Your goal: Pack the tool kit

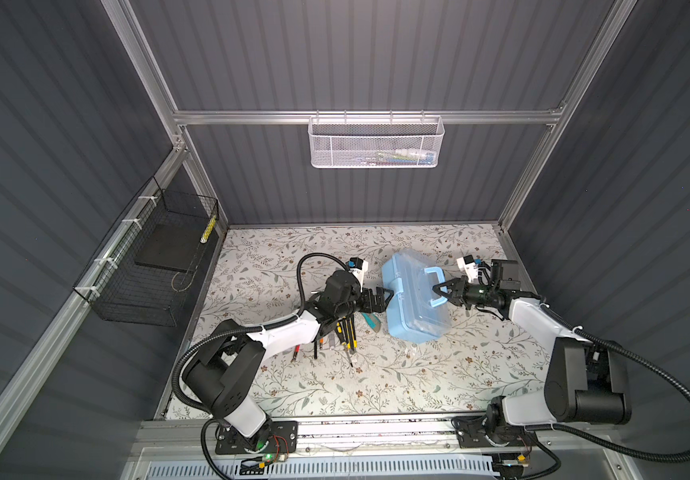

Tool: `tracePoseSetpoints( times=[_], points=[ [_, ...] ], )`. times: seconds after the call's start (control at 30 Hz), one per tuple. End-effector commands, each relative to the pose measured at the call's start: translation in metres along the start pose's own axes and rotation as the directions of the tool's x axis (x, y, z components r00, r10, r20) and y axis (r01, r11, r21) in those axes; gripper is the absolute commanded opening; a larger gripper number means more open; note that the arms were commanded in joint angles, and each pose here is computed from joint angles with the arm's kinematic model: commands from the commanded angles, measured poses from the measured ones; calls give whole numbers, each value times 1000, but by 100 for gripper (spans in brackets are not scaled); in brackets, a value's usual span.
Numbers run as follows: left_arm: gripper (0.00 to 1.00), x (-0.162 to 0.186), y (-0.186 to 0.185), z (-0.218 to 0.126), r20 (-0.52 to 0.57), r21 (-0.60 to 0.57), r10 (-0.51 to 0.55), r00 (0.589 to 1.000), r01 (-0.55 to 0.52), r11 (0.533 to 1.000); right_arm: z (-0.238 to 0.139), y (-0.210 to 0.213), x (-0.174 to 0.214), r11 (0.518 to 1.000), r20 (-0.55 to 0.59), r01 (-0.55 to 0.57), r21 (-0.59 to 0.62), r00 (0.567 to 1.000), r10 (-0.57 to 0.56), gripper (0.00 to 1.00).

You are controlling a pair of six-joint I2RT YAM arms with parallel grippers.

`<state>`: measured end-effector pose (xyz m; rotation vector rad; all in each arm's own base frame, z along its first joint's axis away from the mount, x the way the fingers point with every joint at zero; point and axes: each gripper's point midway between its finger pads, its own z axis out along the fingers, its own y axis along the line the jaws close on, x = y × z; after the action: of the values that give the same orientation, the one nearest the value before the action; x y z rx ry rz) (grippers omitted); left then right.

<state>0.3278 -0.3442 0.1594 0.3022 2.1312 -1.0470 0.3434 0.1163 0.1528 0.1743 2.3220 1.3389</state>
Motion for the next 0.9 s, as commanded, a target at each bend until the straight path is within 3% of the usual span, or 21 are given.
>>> tracePoseSetpoints(
  times=[0.0,0.47,0.87],
  points=[
    [99,-13,-25,5,38,105,-48,998,44,993,1,-5,-13,993,16,112,39,993,-113,0],
    [99,-13,-45,15,26,193,-59,998,53,980,7,-14,-22,988,9,124,91,992,-125,0],
    [99,-5,-65,22,-19,267,-36,999,40,963,11,9,-22,978,12,182,99,983,-184,0]
  ],
)
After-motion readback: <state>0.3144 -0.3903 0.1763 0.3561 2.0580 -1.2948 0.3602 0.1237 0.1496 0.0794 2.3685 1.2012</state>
